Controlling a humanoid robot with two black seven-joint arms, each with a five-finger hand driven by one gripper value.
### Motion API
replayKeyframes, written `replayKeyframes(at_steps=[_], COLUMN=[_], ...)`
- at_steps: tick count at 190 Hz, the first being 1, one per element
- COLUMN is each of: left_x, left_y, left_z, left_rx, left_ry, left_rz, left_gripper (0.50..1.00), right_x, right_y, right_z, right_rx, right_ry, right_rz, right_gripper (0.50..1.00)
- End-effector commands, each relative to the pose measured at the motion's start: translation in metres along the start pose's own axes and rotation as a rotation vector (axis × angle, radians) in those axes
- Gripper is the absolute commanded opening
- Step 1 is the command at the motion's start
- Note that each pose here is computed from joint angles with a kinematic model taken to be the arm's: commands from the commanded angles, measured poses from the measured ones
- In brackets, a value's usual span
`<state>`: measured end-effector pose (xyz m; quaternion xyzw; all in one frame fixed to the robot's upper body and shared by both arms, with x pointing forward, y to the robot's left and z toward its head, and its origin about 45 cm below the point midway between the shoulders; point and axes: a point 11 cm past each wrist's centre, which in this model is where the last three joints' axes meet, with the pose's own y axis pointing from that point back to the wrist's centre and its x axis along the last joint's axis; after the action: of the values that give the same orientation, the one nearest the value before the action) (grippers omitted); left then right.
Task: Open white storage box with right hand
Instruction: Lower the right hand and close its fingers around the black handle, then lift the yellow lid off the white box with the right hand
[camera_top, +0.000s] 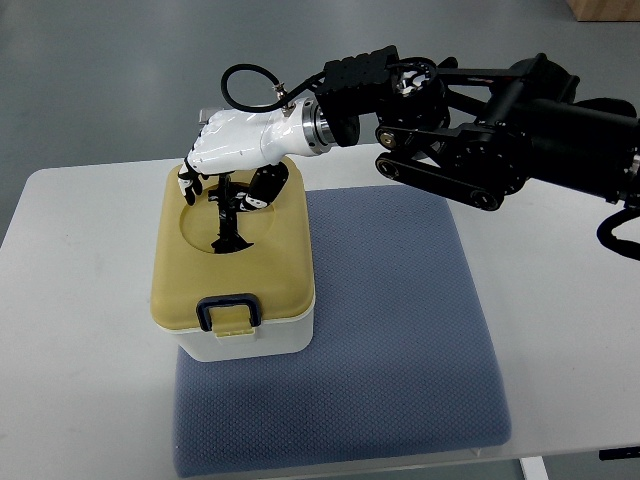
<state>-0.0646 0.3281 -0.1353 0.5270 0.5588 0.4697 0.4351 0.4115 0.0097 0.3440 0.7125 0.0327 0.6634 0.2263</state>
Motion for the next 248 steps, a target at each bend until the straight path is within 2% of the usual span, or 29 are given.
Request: replayKeyframes(at_steps=[1,29,57,68,92,119,128,201,248], left_x=[0.000,0.000,0.000,0.000,0.000,0.000,0.000,0.000,0.000], left_y=[0.000,0.000,0.000,0.000,0.000,0.000,0.000,0.000,0.000], left_z=[0.000,0.000,0.000,0.000,0.000,0.000,0.000,0.000,0.000], left_rx=[0.000,0.000,0.000,0.000,0.000,0.000,0.000,0.000,0.000], left_ry=[0.000,0.000,0.000,0.000,0.000,-0.001,0.000,0.000,-0.001], left_rz=[0.000,0.000,0.000,0.000,0.000,0.000,0.000,0.000,0.000], left_gripper=[1.000,1.000,1.000,1.000,1.000,1.000,1.000,1.000,1.000], right_x=[0.003,0.005,0.005,0.005,0.005,0.003,0.003,0.016,0.044], right_y=[0.000,0.000,-0.001,-0.001,-0.003,-0.003,-0.003,0.006,0.046], right_z=[0.000,-0.002,-0.004,-0.004,-0.006,-0.005,-0.006,0.001,0.033], right_rx=[0.002,0.007,0.014,0.016,0.021,0.019,0.021,0.008,-0.083], right_ry=[0.006,0.016,0.017,0.015,0.015,0.011,0.014,0.024,0.004], right_rz=[0.018,0.039,0.039,0.039,0.041,0.040,0.046,0.105,0.211], right_gripper=[0.637,0.635,0.607,0.580,0.574,0.533,0.500,0.500,0.500])
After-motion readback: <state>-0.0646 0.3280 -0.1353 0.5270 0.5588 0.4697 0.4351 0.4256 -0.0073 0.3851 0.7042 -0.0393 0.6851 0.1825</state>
